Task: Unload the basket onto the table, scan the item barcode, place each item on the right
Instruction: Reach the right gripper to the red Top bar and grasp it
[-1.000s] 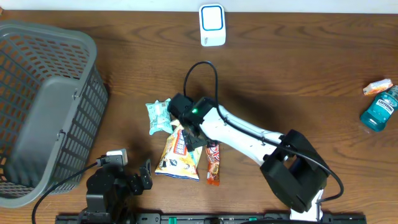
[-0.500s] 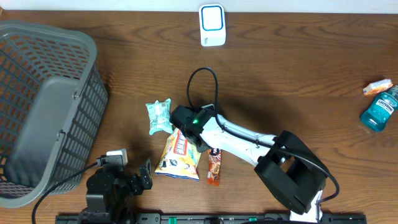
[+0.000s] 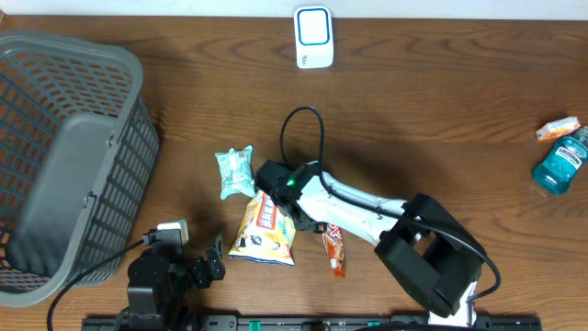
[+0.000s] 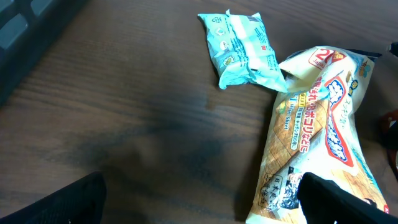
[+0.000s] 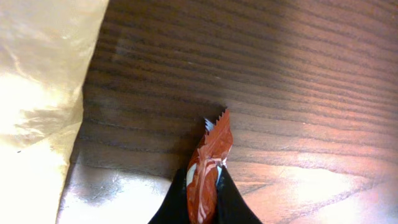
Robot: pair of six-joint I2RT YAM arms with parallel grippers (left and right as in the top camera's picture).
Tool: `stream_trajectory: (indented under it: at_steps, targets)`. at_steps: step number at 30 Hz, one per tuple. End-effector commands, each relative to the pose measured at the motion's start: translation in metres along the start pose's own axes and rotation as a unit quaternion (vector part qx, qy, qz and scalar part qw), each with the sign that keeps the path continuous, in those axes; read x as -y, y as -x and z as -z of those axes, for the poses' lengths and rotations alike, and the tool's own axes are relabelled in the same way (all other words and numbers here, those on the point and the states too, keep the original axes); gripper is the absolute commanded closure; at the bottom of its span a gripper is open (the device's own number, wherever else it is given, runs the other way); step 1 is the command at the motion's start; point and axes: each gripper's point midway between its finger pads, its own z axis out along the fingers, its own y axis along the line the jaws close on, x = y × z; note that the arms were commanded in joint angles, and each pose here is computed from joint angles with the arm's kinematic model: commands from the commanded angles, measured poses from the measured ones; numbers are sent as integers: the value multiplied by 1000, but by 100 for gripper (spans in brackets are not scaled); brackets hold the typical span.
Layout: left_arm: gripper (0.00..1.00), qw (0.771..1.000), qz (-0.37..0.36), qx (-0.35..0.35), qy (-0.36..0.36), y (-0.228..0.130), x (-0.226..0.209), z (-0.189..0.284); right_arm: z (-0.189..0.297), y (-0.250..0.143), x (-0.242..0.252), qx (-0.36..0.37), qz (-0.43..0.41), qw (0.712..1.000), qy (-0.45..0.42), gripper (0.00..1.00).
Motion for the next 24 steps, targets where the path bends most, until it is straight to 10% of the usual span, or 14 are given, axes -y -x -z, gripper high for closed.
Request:
stream_trajectory:
  at_steps: [1, 9, 24]
  targets:
    - [2, 999, 7, -32, 3, -17, -3, -4, -3, -8, -5, -19, 28, 999, 14, 99]
    - [2, 999, 7, -32, 3, -17, -3, -4, 31, 6, -35, -65, 116, 976, 170, 99]
    - [2, 999, 7, -32, 3, -17, -3, -4, 108, 41, -25, -27, 184, 794, 579, 99]
